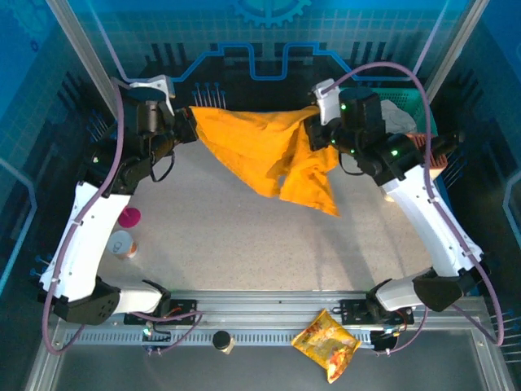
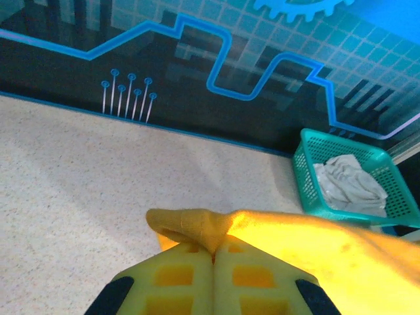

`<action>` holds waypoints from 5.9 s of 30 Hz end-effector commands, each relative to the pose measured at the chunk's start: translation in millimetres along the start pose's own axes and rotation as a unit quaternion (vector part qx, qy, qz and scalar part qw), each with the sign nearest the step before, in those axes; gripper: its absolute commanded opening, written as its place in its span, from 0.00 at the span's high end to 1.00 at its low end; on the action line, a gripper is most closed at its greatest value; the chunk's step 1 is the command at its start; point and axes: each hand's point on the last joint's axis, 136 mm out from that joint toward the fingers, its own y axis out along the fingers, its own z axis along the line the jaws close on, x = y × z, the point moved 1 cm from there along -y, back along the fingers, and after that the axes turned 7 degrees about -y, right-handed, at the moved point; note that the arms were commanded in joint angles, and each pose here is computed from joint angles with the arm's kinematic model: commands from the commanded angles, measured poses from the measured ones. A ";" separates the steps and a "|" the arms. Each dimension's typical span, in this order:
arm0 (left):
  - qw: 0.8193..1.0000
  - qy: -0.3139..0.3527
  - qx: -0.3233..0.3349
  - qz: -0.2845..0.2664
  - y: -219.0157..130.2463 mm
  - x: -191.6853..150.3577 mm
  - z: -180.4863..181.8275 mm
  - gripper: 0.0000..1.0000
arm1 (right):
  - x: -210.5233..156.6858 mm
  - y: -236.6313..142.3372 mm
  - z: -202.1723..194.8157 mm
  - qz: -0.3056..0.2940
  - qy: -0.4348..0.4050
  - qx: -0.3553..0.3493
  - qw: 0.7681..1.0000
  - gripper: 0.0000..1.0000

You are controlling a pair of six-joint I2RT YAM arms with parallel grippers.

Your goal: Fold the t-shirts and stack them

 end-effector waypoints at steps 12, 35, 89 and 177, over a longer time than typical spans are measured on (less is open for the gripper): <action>0.993 0.041 0.103 0.050 47.4 -40.3 36.8 1.00 | -198.3 198.1 49.0 0.336 0.052 0.121 0.932 0.96; 0.986 0.061 0.145 0.059 72.4 -61.5 58.1 1.00 | -346.9 85.8 54.1 0.431 0.224 0.035 0.874 0.46; 0.997 0.058 0.018 -0.051 -65.5 28.3 16.3 1.00 | -58.4 -100.1 -46.6 0.030 0.092 -0.100 0.990 1.00; 0.938 0.006 0.324 0.121 318.0 -126.1 197.7 1.00 | -197.2 311.1 -161.4 0.241 0.139 -0.170 0.945 1.00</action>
